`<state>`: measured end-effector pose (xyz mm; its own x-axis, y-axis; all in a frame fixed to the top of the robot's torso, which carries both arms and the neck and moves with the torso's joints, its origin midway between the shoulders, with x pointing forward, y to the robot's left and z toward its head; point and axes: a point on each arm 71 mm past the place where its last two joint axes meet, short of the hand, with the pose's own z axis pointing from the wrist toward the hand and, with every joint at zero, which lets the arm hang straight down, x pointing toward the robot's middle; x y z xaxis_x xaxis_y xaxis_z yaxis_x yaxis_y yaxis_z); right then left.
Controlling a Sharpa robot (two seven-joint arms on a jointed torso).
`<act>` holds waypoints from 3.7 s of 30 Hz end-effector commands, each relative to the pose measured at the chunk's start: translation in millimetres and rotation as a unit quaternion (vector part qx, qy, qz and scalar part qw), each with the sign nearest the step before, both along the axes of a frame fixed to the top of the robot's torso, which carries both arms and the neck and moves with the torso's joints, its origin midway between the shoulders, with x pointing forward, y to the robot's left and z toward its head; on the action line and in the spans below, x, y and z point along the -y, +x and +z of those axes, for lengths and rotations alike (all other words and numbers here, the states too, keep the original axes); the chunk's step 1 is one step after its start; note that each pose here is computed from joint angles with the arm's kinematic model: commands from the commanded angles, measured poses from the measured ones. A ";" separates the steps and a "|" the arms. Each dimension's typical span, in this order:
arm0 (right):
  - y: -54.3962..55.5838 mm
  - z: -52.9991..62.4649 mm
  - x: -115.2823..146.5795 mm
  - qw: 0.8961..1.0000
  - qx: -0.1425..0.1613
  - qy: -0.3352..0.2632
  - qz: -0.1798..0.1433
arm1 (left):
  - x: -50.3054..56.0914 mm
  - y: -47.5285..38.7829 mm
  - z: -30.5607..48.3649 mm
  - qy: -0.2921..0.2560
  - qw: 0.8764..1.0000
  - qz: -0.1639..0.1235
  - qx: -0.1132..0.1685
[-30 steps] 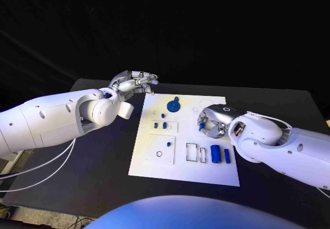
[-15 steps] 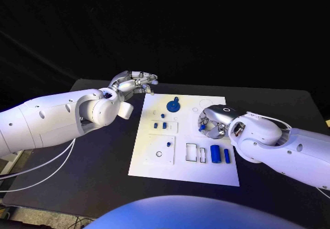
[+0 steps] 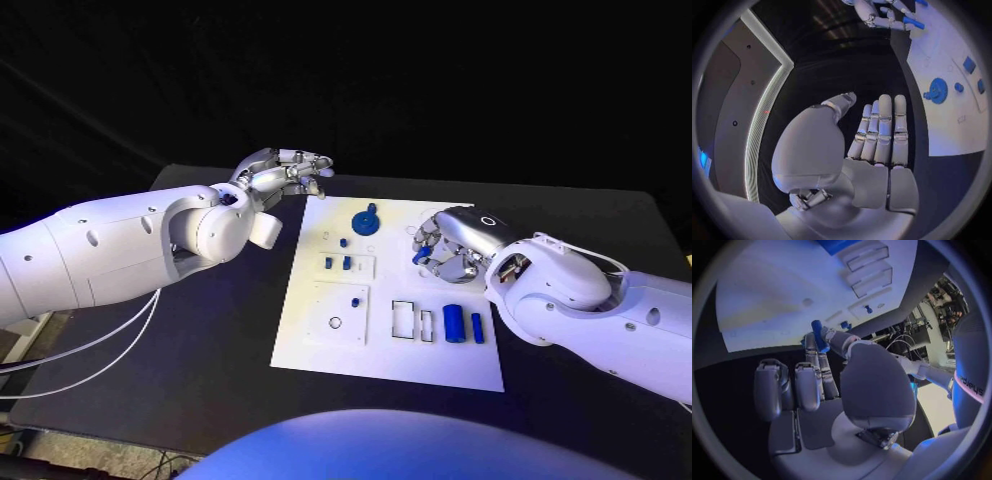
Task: Assemble the parts on the task board
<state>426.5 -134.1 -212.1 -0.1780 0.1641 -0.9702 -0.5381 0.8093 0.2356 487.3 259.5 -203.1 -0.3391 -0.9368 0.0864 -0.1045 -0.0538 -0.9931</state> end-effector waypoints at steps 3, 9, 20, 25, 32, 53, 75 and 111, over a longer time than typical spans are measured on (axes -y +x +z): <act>-14.3 12.3 -13.6 0.999 -0.006 0.033 0.018 | 3.4 -0.3 0.8 -0.004 1.000 -0.010 0.003; -30.8 16.7 -41.2 0.997 -0.024 0.052 0.061 | 4.4 0.1 0.6 -0.005 1.000 -0.012 0.003; -63.5 -7.5 -102.0 0.985 -0.052 0.054 0.156 | 8.5 0.7 0.4 -0.007 1.000 -0.016 0.003; -67.3 -23.3 -111.7 0.984 -0.064 0.047 0.163 | 9.7 0.7 0.4 -0.007 1.000 -0.017 0.003; -68.5 -39.9 -116.9 0.983 -0.074 0.034 0.162 | 9.8 0.6 0.4 -0.007 1.000 -0.017 0.003; -66.3 -52.5 -113.6 0.985 -0.073 -0.022 0.155 | 9.7 0.4 0.4 -0.007 1.000 -0.016 0.002; -71.4 -52.8 -125.9 0.985 -0.046 -0.043 0.159 | 9.5 0.0 0.6 -0.007 1.000 -0.016 0.002; -73.8 -37.9 -115.8 0.989 -0.004 0.040 0.139 | 7.4 -0.1 0.5 -0.005 1.000 -0.015 0.001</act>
<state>353.4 -16.8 -258.0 -0.2738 0.0964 -0.9570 -0.7317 0.6248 0.2723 487.6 253.9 -203.6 -0.3519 -0.9316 0.0909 -0.1089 -0.0557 -0.9925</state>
